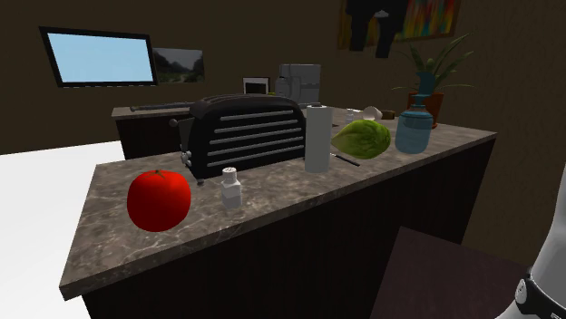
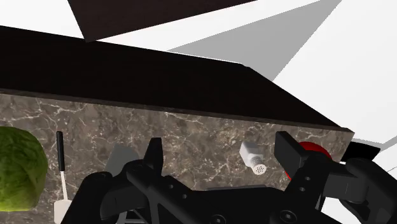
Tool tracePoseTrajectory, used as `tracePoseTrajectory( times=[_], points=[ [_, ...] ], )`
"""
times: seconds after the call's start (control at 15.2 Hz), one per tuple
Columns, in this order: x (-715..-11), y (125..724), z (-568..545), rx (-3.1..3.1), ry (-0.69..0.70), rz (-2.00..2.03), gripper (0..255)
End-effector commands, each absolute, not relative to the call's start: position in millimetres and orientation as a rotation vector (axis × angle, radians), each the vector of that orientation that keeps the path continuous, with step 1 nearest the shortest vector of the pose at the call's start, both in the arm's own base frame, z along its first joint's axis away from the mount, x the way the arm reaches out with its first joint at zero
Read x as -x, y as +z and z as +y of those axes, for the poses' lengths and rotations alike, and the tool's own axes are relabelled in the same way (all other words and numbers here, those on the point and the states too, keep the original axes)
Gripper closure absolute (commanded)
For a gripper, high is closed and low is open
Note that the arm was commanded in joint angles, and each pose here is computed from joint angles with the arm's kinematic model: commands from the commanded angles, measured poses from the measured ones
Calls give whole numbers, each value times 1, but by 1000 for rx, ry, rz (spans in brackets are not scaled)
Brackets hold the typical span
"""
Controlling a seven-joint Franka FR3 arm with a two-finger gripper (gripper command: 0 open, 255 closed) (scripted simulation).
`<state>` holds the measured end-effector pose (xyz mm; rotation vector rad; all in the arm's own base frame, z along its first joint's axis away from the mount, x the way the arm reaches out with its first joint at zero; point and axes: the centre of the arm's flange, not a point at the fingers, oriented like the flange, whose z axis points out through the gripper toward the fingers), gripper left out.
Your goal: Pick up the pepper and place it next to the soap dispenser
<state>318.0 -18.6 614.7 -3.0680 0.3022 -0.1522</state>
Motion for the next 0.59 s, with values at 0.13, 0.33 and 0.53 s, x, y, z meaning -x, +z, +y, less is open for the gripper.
tracePoseTrajectory(
  times=[0.13, 0.33, 0.53],
  points=[
    [-338, 599, -11, 3076, -151, 295, 0],
    [-368, 575, 1, 3087, -150, 283, 0],
    [-398, 550, 13, 3098, -148, 271, 0]
  ],
)
